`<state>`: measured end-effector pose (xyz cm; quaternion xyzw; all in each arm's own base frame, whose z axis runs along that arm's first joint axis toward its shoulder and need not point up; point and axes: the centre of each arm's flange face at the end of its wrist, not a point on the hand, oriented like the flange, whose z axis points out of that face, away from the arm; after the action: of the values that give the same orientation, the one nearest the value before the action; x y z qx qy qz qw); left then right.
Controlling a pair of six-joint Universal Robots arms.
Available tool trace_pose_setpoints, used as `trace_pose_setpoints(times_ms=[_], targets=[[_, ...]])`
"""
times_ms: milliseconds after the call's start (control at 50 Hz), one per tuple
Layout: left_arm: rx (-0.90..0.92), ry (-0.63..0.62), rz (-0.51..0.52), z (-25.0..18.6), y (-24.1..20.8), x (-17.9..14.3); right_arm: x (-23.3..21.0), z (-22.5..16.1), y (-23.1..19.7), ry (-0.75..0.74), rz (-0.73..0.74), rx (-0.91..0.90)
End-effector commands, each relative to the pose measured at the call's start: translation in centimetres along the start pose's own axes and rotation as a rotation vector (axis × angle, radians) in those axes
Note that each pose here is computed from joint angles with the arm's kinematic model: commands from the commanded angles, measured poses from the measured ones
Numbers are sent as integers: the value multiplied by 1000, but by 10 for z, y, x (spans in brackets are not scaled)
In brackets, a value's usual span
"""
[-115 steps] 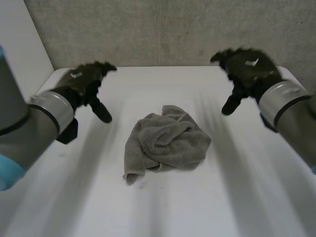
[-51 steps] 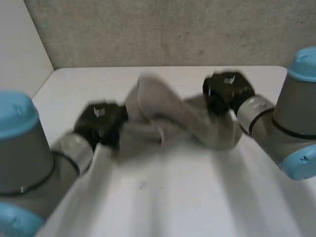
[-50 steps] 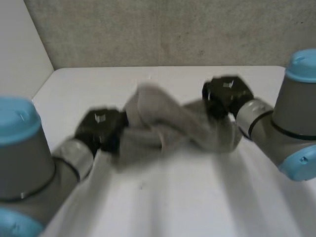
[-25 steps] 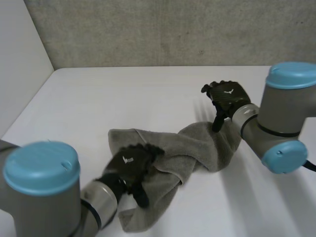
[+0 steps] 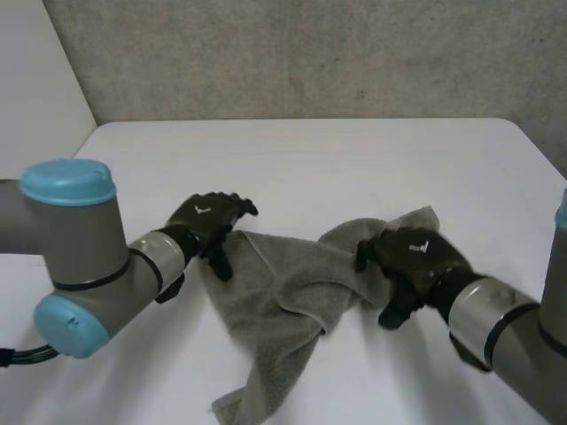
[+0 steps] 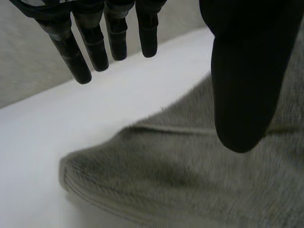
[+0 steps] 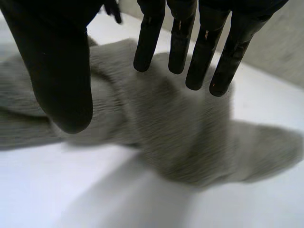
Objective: Fold the towel.
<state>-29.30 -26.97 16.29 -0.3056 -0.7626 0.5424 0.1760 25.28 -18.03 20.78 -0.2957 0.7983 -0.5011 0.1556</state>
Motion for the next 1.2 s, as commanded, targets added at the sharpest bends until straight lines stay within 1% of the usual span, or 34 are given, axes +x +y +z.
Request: trace_pose_setpoints(times_ms=[20,140,240,380,420,480,580,700,760,800,900,1080,1200], targets=[[-34,42,119,26,22,-3,-12,3,21,-66,145,-60],[-37,44,120,41,28,-6,-19,17,26,-87,155,-13],[-33,51,124,46,30,-4,-19,32,35,-91,191,-28],[-15,52,131,52,28,-3,-25,53,44,-105,202,-29],[-12,53,132,54,27,-3,-26,62,47,-92,203,-18],[-10,54,131,56,28,-2,-25,66,45,-78,200,-3],[-6,56,134,60,28,-2,-21,82,38,-9,190,73],[4,53,135,64,26,-3,-19,94,34,16,194,110],[7,53,135,64,26,-3,-18,104,35,21,233,112],[10,51,135,65,25,-3,-18,112,38,19,290,102],[8,51,134,64,25,-3,-18,120,40,15,342,98],[9,49,129,64,24,-3,-25,123,35,-4,350,116],[12,46,128,64,23,-4,-21,122,37,28,360,121]])
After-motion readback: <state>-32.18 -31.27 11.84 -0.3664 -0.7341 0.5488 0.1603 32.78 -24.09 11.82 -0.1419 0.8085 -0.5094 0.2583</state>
